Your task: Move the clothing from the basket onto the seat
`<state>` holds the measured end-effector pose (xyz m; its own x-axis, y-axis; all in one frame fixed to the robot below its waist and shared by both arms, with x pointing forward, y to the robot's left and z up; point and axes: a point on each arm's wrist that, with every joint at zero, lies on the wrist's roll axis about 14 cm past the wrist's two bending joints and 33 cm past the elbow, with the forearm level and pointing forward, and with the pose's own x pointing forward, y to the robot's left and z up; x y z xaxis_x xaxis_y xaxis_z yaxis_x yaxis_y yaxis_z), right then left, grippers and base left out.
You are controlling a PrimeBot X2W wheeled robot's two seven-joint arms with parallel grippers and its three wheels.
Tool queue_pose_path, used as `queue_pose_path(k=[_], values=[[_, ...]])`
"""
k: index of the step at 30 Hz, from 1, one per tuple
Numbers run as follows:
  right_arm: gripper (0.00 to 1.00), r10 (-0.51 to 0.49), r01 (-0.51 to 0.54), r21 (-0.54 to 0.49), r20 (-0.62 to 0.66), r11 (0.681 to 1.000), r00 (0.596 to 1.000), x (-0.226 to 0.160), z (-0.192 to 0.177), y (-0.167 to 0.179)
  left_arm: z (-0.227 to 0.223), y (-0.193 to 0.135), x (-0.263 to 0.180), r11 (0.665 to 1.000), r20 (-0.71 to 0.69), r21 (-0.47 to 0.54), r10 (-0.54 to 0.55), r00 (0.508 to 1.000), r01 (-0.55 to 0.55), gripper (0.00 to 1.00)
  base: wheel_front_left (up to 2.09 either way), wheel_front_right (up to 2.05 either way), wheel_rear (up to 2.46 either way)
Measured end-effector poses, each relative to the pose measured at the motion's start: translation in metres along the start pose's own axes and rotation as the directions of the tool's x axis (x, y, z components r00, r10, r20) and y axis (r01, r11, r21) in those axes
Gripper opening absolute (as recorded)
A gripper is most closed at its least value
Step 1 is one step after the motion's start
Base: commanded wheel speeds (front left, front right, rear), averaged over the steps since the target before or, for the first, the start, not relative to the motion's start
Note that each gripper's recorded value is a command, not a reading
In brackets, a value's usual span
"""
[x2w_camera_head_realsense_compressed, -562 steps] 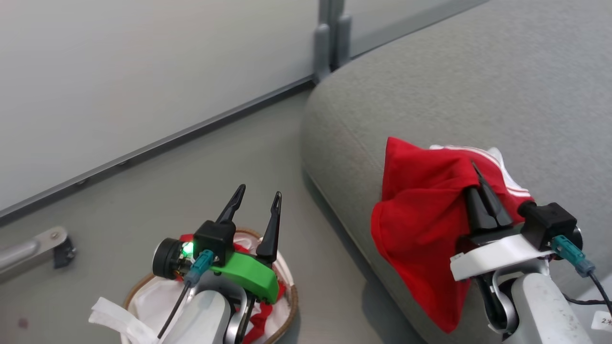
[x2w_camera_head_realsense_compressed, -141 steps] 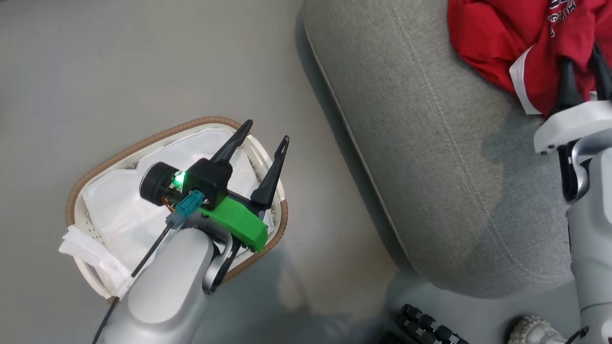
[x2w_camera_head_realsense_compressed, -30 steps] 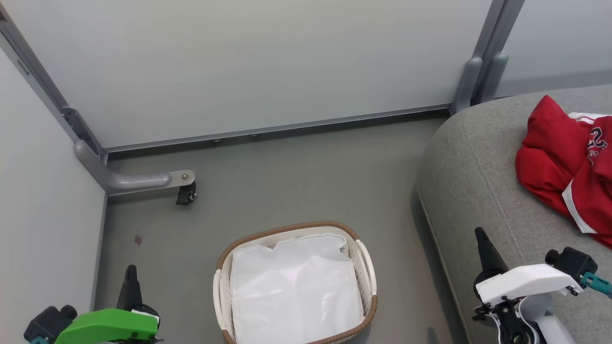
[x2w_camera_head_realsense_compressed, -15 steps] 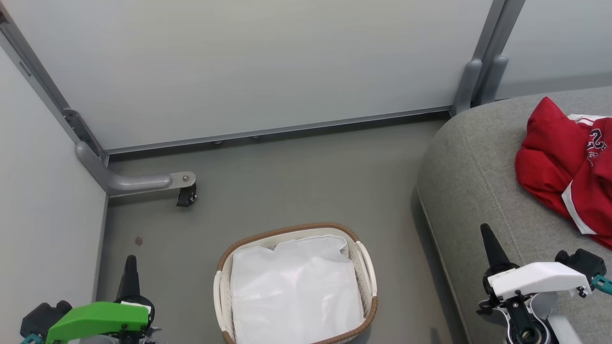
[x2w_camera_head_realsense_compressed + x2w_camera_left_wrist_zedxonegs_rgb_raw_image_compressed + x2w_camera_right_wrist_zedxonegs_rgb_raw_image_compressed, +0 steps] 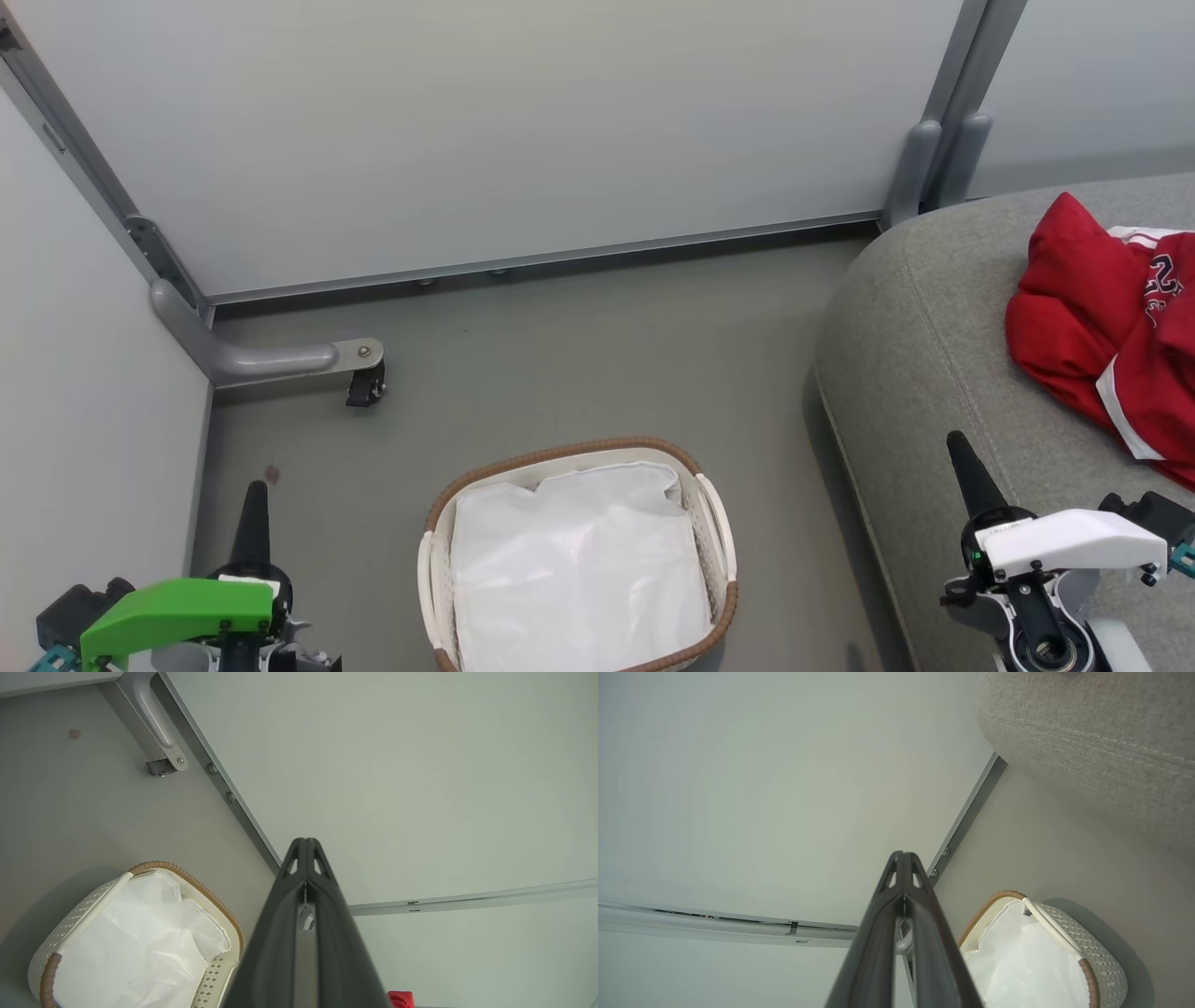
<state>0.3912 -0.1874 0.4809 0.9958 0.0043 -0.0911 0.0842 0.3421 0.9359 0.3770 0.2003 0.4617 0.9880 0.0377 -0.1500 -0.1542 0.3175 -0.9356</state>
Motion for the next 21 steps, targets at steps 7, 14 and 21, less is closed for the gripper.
queue_pose_path(k=[7, 14, 21], values=[[0.0, 0.009, -0.009, 0.061, 0.004, 0.998, 1.0, -0.001, 0.003, 0.002, 0.002, -0.006, 0.0, 0.998, 0.001, -0.058, -0.019, 1.0, 0.019, 0.0, 0.0, 0.0, 0.0], [0.0, 0.023, -0.025, 0.127, 0.01, 0.992, 1.0, -0.001, 0.007, 0.006, 0.003, -0.012, 0.001, 0.992, -0.001, -0.119, -0.039, 0.999, 0.039, 0.0, 0.0, 0.0, 0.0], [0.0, 0.035, -0.037, 0.18, 0.015, 0.983, 0.999, -0.002, 0.01, 0.009, 0.005, -0.018, 0.002, 0.984, -0.001, -0.169, -0.061, 0.998, 0.06, 0.0, 0.0, 0.0, 0.0]])
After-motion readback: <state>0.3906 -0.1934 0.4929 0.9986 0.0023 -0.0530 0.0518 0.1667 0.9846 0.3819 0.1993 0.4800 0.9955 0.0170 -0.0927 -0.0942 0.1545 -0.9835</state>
